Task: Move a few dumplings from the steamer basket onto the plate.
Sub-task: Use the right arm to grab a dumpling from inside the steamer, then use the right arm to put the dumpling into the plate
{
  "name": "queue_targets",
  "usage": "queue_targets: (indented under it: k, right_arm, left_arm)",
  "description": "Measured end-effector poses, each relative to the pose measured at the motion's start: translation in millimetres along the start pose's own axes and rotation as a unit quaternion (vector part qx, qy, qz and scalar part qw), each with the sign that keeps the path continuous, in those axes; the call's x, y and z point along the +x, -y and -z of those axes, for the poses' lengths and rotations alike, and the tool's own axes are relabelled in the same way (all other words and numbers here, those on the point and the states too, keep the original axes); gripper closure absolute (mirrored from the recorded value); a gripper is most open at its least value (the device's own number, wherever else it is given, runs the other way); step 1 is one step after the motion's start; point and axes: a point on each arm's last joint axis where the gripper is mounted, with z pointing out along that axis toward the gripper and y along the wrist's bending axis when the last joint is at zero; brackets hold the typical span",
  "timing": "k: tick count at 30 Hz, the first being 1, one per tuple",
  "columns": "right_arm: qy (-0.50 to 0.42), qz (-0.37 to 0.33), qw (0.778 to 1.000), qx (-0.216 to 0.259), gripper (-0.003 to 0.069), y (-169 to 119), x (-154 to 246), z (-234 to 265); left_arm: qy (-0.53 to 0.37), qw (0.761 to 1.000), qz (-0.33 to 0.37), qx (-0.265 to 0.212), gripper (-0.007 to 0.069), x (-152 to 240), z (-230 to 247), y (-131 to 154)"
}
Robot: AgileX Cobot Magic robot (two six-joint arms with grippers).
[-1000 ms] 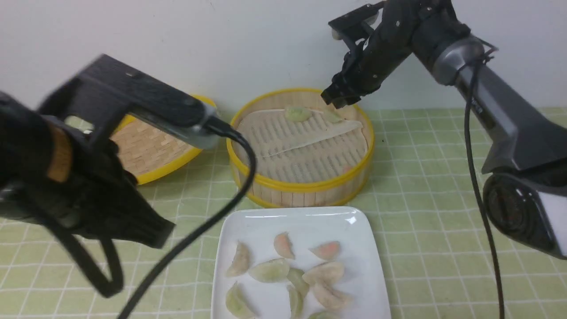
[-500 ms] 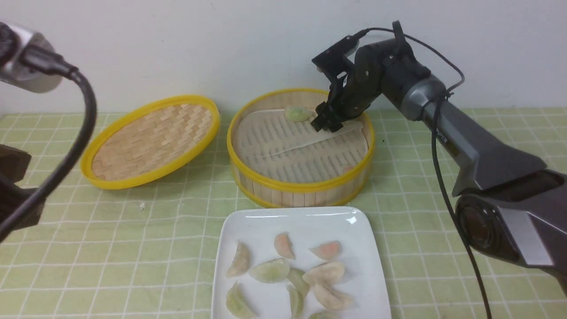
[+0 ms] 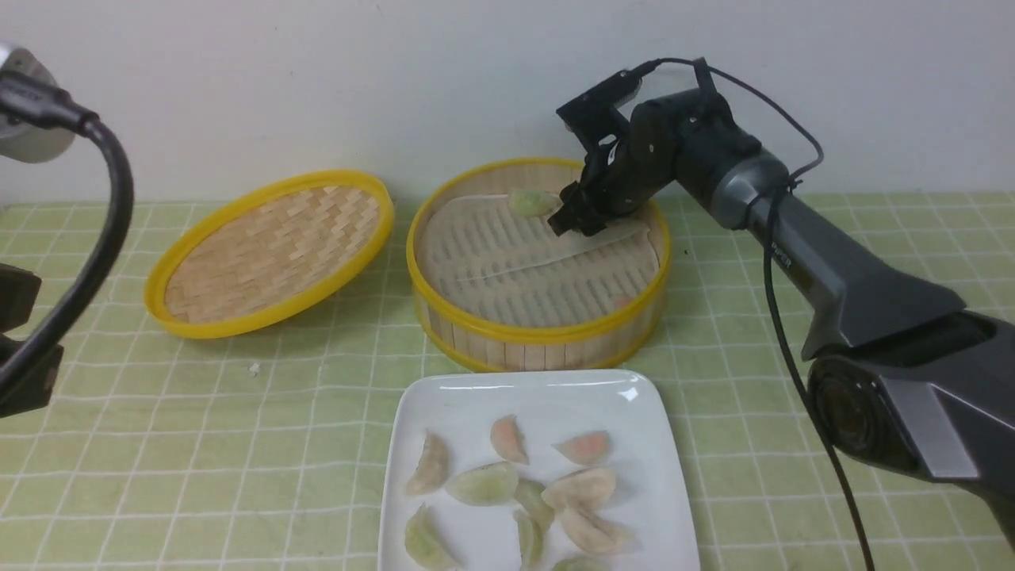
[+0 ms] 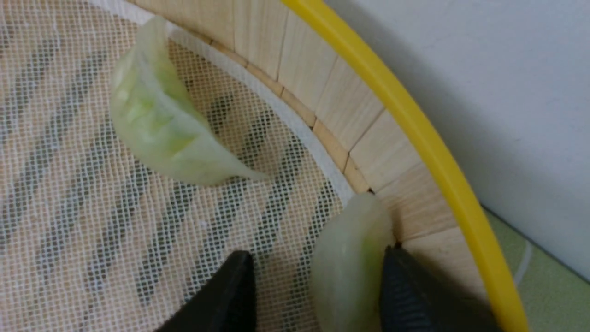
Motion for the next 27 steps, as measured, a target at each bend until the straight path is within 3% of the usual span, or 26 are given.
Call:
queue_targets:
  k: [1, 2, 3, 11, 14, 20, 24, 27]
  right_arm:
    - [0.000, 0.000, 1.000, 0.000, 0.0375, 0, 0, 0]
    - [-0.002, 0.002, 1.000, 0.007, 0.0487, 1, 0, 0]
    - [-0.003, 0.004, 1.000, 0.009, 0.0522, 2, 1, 0]
    - [-0.067, -0.018, 0.998, -0.001, 0.0529, 5, -9, 41]
    - [-0.040, -0.030, 0.999, -0.013, 0.0529, 6, -28, 72]
    - [0.025, -0.072, 0.993, -0.090, 0.0529, -4, -63, 146]
    - [-0.009, -0.070, 0.989, -0.130, 0.0529, -28, -57, 183]
    - [-0.059, -0.045, 0.985, -0.156, 0.0529, -62, -35, 219]
  left_arm:
    - [0.000, 1.000, 0.000, 0.000, 0.0631, 0, 0, 0]
    - [0.000, 1.000, 0.000, 0.001, 0.0631, 0, 0, 0]
    - [0.000, 1.000, 0.000, 0.001, 0.0631, 0, 0, 0]
    - [-0.001, 1.000, 0.001, 0.002, 0.0631, 0, 0, 0]
    - [-0.001, 1.000, 0.000, 0.000, 0.0631, 0, 0, 0]
    - [0.003, 1.000, 0.003, -0.007, 0.0631, 0, 0, -1]
    - [0.001, 1.000, 0.006, -0.005, 0.0631, 0, 0, -1]
    - [-0.002, 1.000, 0.010, 0.002, 0.0631, 0, 0, 0]
